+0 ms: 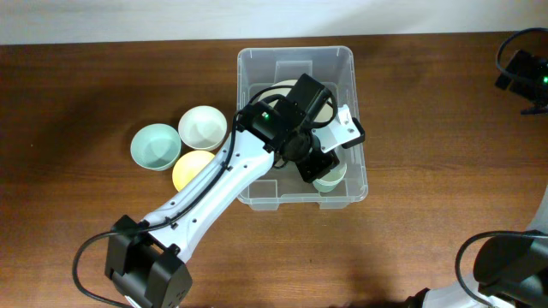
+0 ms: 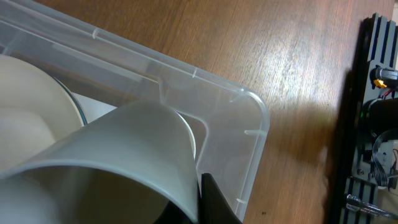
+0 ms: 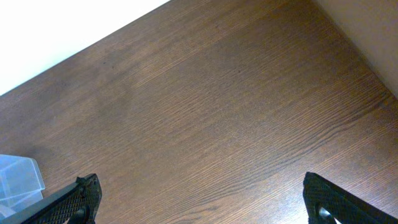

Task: Pack container
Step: 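Carry the grey cup with the left gripper onto the cups in the bin, then move the left gripper back over the mint green bowl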

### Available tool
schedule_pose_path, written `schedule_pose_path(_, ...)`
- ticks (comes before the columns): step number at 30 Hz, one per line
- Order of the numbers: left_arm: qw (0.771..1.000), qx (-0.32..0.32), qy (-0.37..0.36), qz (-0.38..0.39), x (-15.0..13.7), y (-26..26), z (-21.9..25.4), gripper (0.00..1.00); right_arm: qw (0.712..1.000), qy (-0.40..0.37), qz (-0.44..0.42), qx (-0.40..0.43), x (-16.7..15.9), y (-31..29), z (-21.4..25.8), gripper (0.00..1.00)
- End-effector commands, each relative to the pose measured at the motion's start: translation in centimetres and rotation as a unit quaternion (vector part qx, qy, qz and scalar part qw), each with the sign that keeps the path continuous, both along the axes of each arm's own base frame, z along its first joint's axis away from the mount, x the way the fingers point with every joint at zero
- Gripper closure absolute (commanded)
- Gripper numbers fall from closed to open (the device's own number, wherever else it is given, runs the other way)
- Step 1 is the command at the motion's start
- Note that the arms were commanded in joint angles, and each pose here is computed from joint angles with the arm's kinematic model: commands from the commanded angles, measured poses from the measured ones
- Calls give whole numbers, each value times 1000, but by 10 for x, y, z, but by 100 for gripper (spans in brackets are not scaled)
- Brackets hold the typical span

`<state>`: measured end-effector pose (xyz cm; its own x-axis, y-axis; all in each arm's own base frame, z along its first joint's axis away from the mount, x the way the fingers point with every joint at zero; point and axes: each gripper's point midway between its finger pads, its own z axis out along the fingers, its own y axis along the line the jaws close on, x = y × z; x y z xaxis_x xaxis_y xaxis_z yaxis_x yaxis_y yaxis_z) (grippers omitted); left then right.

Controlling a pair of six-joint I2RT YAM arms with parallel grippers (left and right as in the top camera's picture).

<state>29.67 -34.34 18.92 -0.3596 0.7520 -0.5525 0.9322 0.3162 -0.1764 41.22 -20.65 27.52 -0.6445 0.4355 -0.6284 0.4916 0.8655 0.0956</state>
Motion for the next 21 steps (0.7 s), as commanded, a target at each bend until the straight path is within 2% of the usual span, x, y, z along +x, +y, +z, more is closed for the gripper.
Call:
schedule_pose_path(1,1000,6,-3,-7,1,0,-5,73,1000,-2,1,0,0,0,2,1)
schedule_pose_path(2,1000,6,-3,-6,1,0,-5,64,1000,-2,1,0,0,0,2,1)
schedule_pose_path(5,1000,5,-4,-6,1,0,-5,53,1000,-2,1,0,0,0,2,1)
schedule_pose_path(9,1000,-2,-10,18,11,0,0,53,1000,-2,1,0,0,0,1,1)
schedule_pose_path(12,994,30,-42,97,43,20,4,53,1000,-2,1,0,0,0,2,1)
schedule_pose_path(15,972,50,-60,220,85,59,17,53,1000,-2,1,0,0,0,1,1)
schedule_pose_path(18,948,28,-43,313,114,96,33,53,1000,-2,1,0,0,0,2,1)
schedule_pose_path(21,900,9,-21,435,146,172,44,53,1000,-2,1,0,0,0,2,1)
